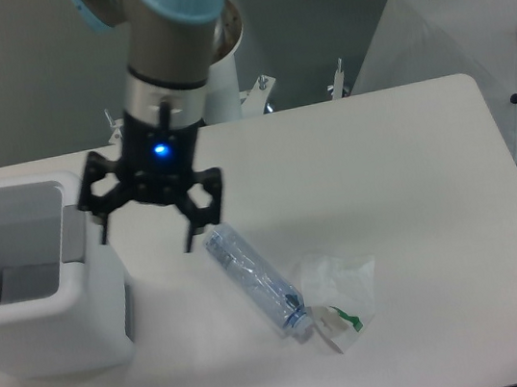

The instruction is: Open the trash can

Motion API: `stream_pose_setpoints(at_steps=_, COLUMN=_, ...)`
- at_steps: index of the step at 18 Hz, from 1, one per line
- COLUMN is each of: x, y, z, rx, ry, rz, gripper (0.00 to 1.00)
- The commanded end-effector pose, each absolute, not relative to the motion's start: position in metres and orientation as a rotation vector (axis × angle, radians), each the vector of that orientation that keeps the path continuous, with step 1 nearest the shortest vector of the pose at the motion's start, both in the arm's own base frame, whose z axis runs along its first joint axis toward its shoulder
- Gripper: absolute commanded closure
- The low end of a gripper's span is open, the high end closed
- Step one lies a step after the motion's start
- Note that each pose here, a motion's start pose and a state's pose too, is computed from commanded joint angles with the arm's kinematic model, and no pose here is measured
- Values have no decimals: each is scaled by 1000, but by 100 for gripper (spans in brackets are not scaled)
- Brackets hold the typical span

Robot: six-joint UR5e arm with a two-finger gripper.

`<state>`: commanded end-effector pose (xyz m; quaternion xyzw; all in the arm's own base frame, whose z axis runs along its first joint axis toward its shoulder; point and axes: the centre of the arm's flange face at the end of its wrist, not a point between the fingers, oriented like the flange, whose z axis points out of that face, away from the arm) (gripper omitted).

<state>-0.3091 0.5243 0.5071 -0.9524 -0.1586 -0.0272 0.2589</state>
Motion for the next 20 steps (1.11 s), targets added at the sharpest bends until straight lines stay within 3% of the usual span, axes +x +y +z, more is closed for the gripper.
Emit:
stream_pose_setpoints(at_steps=8, x=-411, y=460, z=479, rx=-2676, ry=-374, rz=110, gripper=0)
stream_pose_setpoints(at_steps=14, x=-454, y=452, z=434, rx=-2751, ry=-209, rz=109, gripper=0)
stream_pose_setpoints(at_steps=20, x=-511, y=413, z=382, rx=-2901, ry=39, rz=173, gripper=0)
